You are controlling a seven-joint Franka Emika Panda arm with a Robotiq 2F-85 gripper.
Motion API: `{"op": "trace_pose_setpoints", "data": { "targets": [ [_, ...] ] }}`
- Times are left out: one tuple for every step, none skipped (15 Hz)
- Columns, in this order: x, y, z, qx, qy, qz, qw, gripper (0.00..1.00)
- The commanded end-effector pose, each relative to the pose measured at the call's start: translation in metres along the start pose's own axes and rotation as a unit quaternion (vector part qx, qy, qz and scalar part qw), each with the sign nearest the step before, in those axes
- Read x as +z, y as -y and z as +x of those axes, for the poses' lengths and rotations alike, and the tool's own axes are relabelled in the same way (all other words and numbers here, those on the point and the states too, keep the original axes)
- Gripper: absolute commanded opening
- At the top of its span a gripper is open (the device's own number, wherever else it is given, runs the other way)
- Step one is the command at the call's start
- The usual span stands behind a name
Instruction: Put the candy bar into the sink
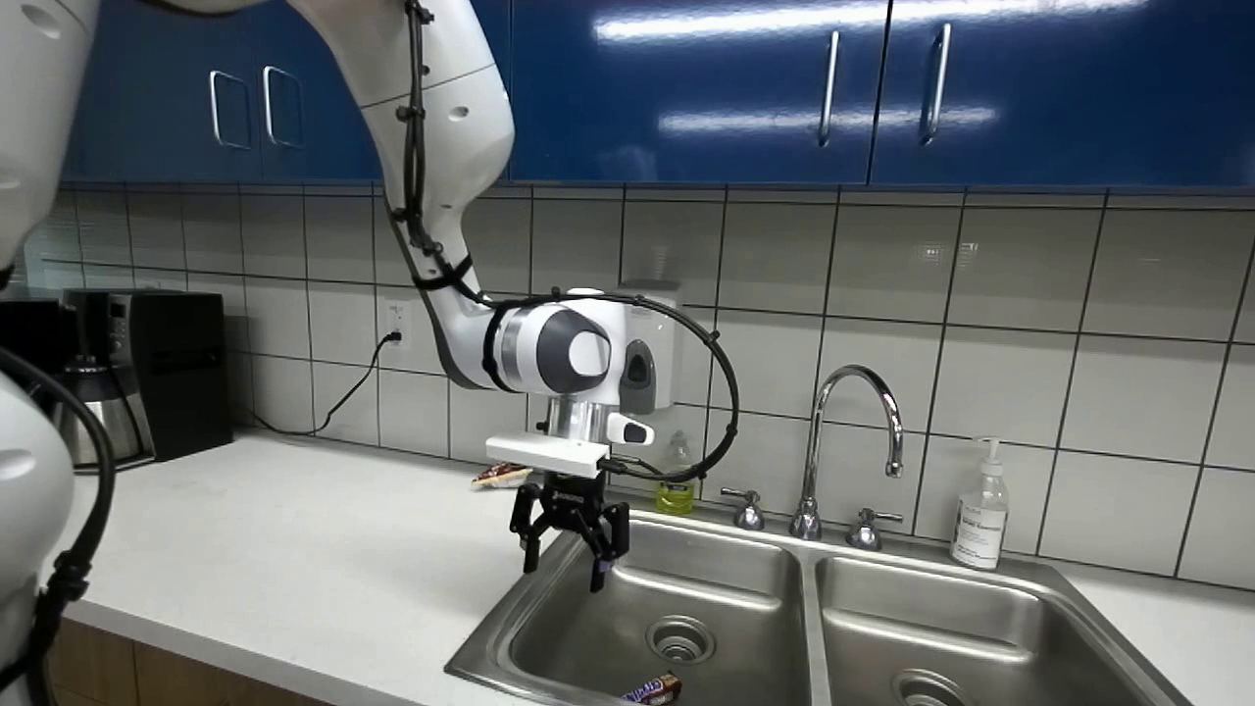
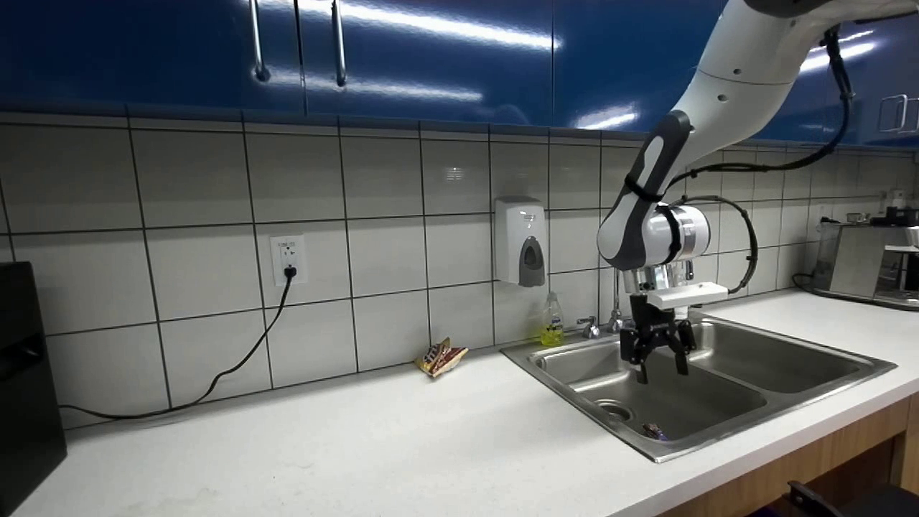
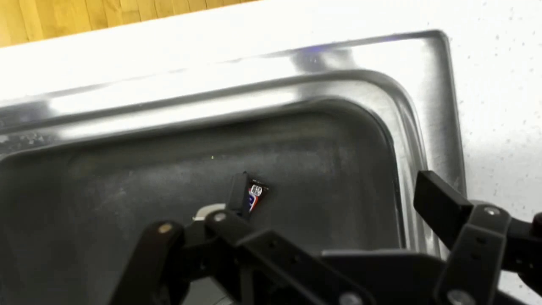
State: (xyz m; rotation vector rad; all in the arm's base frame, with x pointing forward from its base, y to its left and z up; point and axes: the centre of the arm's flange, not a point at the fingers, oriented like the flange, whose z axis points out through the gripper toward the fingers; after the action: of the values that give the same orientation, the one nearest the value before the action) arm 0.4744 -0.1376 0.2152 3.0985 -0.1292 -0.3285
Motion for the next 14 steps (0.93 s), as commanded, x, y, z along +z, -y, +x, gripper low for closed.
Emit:
{"op": "trace_pose_setpoints", "data": {
  "targets": [
    [-0.021,0.018,-0.051,-0.019,0.013,-0.010,0.9997,1.00],
    [-0.022,0.021,-0.061,-0.024,0.020,-0.011,0.9995,1.00],
    [-0.022,0.023,-0.071,-0.027,0.027,-0.012,0.9992,1.00],
    [-0.022,0.025,-0.081,-0.029,0.034,-0.012,0.9989,1.00],
    [-0.022,0.027,-0.091,-0.030,0.041,-0.012,0.9986,1.00],
    [-0.022,0.028,-0.101,-0.031,0.049,-0.012,0.9983,1.00],
    [-0.023,0.029,-0.110,-0.031,0.054,-0.013,0.9980,1.00],
    [-0.023,0.029,-0.119,-0.032,0.060,-0.012,0.9976,1.00],
    [-0.024,0.030,-0.127,-0.033,0.066,-0.012,0.9972,1.00],
    [-0.025,0.031,-0.135,-0.033,0.069,-0.013,0.9970,1.00],
    [-0.027,0.033,-0.141,-0.028,0.073,-0.017,0.9968,1.00],
    [-0.011,0.028,-0.114,-0.035,0.071,-0.004,0.9968,1.00],
    [-0.013,0.029,-0.120,-0.034,0.073,-0.006,0.9967,1.00],
    [-0.015,0.029,-0.124,-0.034,0.072,-0.007,0.9968,1.00]
  ]
}}
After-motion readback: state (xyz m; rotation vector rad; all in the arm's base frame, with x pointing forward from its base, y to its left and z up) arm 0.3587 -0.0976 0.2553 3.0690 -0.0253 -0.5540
